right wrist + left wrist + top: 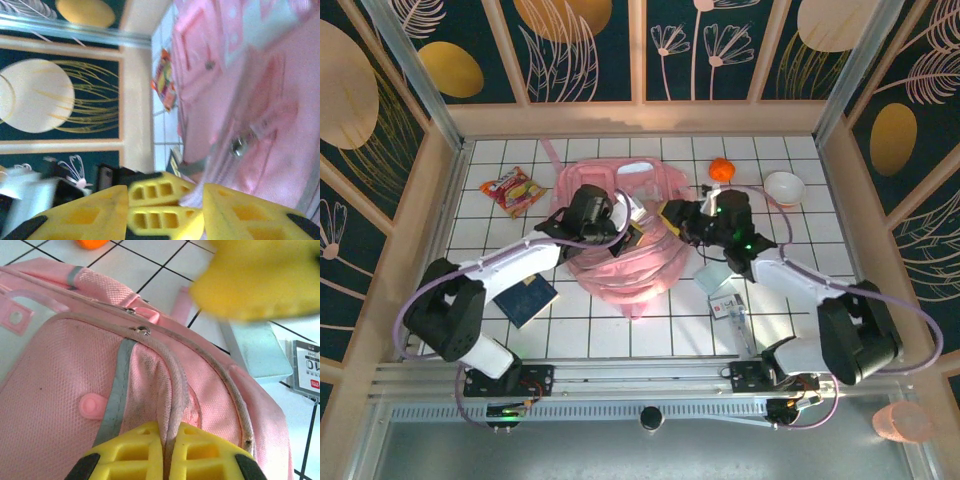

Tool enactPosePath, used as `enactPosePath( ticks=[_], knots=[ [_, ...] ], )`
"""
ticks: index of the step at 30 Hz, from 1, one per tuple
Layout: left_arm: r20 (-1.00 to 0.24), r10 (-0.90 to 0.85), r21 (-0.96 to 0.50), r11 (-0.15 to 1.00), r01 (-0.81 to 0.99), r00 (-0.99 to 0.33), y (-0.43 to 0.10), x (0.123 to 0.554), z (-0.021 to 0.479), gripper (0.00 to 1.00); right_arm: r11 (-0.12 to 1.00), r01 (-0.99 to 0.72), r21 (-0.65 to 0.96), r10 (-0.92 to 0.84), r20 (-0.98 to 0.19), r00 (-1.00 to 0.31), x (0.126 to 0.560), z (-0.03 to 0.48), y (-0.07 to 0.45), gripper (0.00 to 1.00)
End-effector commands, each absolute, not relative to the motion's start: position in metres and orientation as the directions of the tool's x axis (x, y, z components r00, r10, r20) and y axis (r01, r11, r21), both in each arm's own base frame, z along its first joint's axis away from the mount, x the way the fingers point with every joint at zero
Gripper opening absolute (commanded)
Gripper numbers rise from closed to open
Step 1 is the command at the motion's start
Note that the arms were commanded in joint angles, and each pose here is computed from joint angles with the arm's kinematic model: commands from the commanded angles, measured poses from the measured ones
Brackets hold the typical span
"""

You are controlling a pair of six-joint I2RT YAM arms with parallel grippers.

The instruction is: Pack the student bag

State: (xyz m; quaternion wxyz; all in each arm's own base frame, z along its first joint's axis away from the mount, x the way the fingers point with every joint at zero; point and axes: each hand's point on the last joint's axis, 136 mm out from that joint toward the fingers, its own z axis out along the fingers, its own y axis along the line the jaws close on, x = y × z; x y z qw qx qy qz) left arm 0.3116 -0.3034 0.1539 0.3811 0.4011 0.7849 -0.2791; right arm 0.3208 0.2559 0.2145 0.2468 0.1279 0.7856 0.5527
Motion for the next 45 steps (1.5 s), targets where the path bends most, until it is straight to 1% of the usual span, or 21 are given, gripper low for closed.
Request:
enactPosePath(
  ticks=[1, 2, 5, 7, 8, 10, 12, 15, 18, 21, 23, 26, 32, 35, 39, 45],
  knots=[
    [-0.912, 0.271, -0.110, 0.564, 0.819, -0.309, -0.298, 0.318, 0.199, 0.00, 0.497, -0.158, 0.853, 0.460, -0.413, -0.786, 0.327, 0.221, 0.220, 0.45],
    [-0.923, 0.249, -0.104, 0.573, 0.813, -0.294, -0.295, 0.318, 0.205, 0.00, 0.532, -0.168, 0.830, 0.453, -0.447, -0.771, 0.329, 0.218, 0.209, 0.46],
    [-0.942, 0.212, -0.078, 0.613, 0.786, -0.260, -0.284, 0.318, 0.219, 0.00, 0.669, -0.283, 0.687, 0.351, -0.628, -0.695, 0.334, 0.215, 0.177, 0.48],
    [-0.944, 0.214, -0.055, 0.646, 0.761, -0.250, -0.277, 0.320, 0.225, 0.00, 0.754, -0.415, 0.510, 0.184, -0.769, -0.612, 0.336, 0.214, 0.165, 0.49],
    [-0.946, 0.220, -0.041, 0.649, 0.760, -0.239, -0.275, 0.320, 0.228, 0.00, 0.775, -0.473, 0.420, 0.095, -0.817, -0.569, 0.336, 0.211, 0.162, 0.49],
    [-0.947, 0.248, -0.005, 0.626, 0.780, -0.206, -0.275, 0.317, 0.232, 0.00, 0.775, -0.593, 0.218, -0.116, -0.873, -0.473, 0.332, 0.197, 0.160, 0.49],
    [-0.949, 0.259, 0.015, 0.607, 0.794, -0.179, -0.275, 0.315, 0.239, 0.00, 0.739, -0.669, 0.082, -0.270, -0.873, -0.405, 0.330, 0.180, 0.161, 0.48],
    [-0.959, 0.243, 0.020, 0.577, 0.816, -0.148, -0.280, 0.313, 0.251, 0.00, 0.658, -0.753, -0.018, -0.422, -0.837, -0.348, 0.326, 0.151, 0.164, 0.46],
    [-0.965, 0.232, 0.022, 0.546, 0.837, -0.125, -0.286, 0.311, 0.262, 0.00, 0.621, -0.780, -0.076, -0.506, -0.799, -0.325, 0.330, 0.127, 0.161, 0.46],
    [-0.969, 0.225, 0.033, 0.526, 0.850, -0.101, -0.289, 0.309, 0.267, 0.00, 0.570, -0.813, -0.120, -0.551, -0.790, -0.269, 0.332, 0.110, 0.161, 0.45],
    [-0.969, 0.231, 0.048, 0.526, 0.849, -0.088, -0.288, 0.310, 0.268, 0.00, 0.543, -0.828, -0.142, -0.557, -0.799, -0.229, 0.336, 0.106, 0.166, 0.44],
    [-0.971, 0.226, 0.052, 0.526, 0.849, -0.080, -0.288, 0.309, 0.272, 0.00, 0.539, -0.827, -0.160, -0.544, -0.816, -0.197, 0.349, 0.105, 0.170, 0.44],
    [-0.978, 0.207, 0.084, 0.501, 0.861, -0.025, -0.285, 0.299, 0.284, 0.00, 0.481, -0.860, -0.169, -0.571, -0.805, -0.162, 0.366, 0.093, 0.179, 0.45],
    [-0.981, 0.193, 0.095, 0.469, 0.878, 0.003, -0.287, 0.291, 0.289, 0.00, 0.461, -0.872, -0.166, -0.567, -0.810, -0.146, 0.372, 0.091, 0.180, 0.45],
    [-0.985, 0.172, 0.104, 0.442, 0.891, 0.030, -0.287, 0.284, 0.294, 0.00, 0.394, -0.909, -0.138, -0.551, -0.827, -0.113, 0.371, 0.089, 0.188, 0.42],
    [-0.979, 0.202, 0.105, 0.473, 0.875, 0.009, -0.283, 0.292, 0.283, 0.00, 0.317, -0.943, -0.100, -0.527, -0.846, -0.088, 0.363, 0.100, 0.199, 0.37]
  ],
)
